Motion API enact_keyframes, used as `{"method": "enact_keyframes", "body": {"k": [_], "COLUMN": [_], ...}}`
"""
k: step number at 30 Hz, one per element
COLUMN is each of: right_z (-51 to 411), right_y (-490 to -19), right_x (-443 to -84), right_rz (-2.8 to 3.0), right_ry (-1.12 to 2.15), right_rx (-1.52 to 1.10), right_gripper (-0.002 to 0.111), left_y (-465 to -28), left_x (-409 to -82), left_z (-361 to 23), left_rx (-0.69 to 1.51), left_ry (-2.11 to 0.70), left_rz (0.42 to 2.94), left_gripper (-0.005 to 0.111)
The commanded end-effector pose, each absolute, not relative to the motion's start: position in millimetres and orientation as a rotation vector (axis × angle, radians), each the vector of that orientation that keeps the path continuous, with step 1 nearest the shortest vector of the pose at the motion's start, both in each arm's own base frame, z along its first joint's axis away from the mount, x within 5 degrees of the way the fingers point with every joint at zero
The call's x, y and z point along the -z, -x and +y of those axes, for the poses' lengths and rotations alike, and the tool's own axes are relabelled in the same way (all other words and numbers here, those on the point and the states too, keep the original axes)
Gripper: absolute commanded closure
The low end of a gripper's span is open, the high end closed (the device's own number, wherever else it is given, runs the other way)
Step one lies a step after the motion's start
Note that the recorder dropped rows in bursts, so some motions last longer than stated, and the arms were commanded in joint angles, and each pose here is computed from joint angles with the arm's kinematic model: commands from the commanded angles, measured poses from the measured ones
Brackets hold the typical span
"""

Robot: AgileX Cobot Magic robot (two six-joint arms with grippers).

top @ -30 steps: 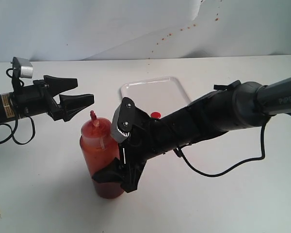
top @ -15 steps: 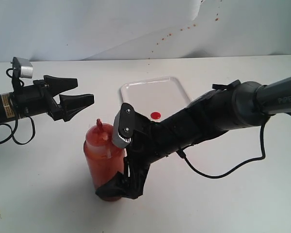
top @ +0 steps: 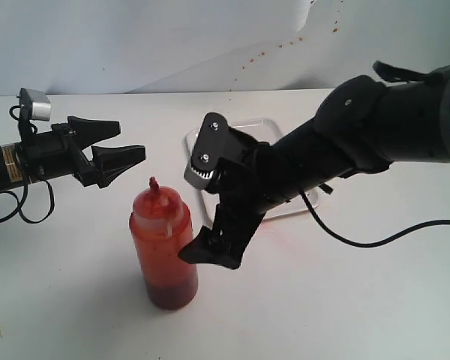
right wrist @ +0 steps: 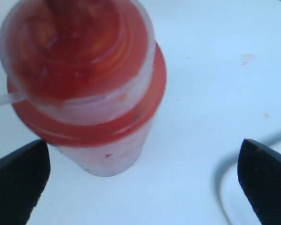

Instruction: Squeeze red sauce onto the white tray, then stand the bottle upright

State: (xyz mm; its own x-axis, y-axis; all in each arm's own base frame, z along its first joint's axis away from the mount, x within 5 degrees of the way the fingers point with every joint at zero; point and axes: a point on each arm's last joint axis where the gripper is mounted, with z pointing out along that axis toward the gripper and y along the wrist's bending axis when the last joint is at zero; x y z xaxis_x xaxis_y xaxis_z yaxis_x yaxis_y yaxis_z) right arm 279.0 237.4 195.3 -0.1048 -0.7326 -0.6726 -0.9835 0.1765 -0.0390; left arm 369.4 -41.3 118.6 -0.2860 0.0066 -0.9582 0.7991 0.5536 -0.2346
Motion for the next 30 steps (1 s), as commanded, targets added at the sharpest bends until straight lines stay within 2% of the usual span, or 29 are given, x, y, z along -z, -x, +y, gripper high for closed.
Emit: {"method": "enact_keyframes", "body": {"k": [1, 4, 18, 22, 25, 30], "right_z": [230.2, 226.8, 206.6, 188.2, 164.4, 118.5], "right_y": [-279.1, -277.1, -252.1, -248.6, -254.4, -270.5], "right_x": [-212.0, -221.4, -267.4, -281.4, -287.3, -284.9], "right_rz": [1.926, 1.936, 1.942, 1.957, 1.953, 1.898], "right_ry": [1.546, 1.522, 1.534, 1.445, 1.250, 0.786], "right_rx": [-0.486, -0.465, -0.427, -0.371, -0.286, -0.083], "right_gripper": [0.007, 0.015, 0.078, 0.095, 0.108, 0.108], "left_y": [-370.9, -370.9, -370.0, -369.8, -369.1, -368.6], "left_x": [-124.6, -124.6, -124.0, -123.9, -123.5, -123.2], "left_z": [-41.8, -41.8, -42.3, -42.3, -42.7, -43.0], "left_rx": [0.907, 0.907, 0.910, 0.911, 0.913, 0.915], "left_ry": [-0.671, -0.671, -0.686, -0.688, -0.699, -0.708], "left_rz": [1.670, 1.670, 1.672, 1.672, 1.674, 1.675], "left_gripper": [0.003, 0.003, 0.003, 0.003, 0.003, 0.003]}}
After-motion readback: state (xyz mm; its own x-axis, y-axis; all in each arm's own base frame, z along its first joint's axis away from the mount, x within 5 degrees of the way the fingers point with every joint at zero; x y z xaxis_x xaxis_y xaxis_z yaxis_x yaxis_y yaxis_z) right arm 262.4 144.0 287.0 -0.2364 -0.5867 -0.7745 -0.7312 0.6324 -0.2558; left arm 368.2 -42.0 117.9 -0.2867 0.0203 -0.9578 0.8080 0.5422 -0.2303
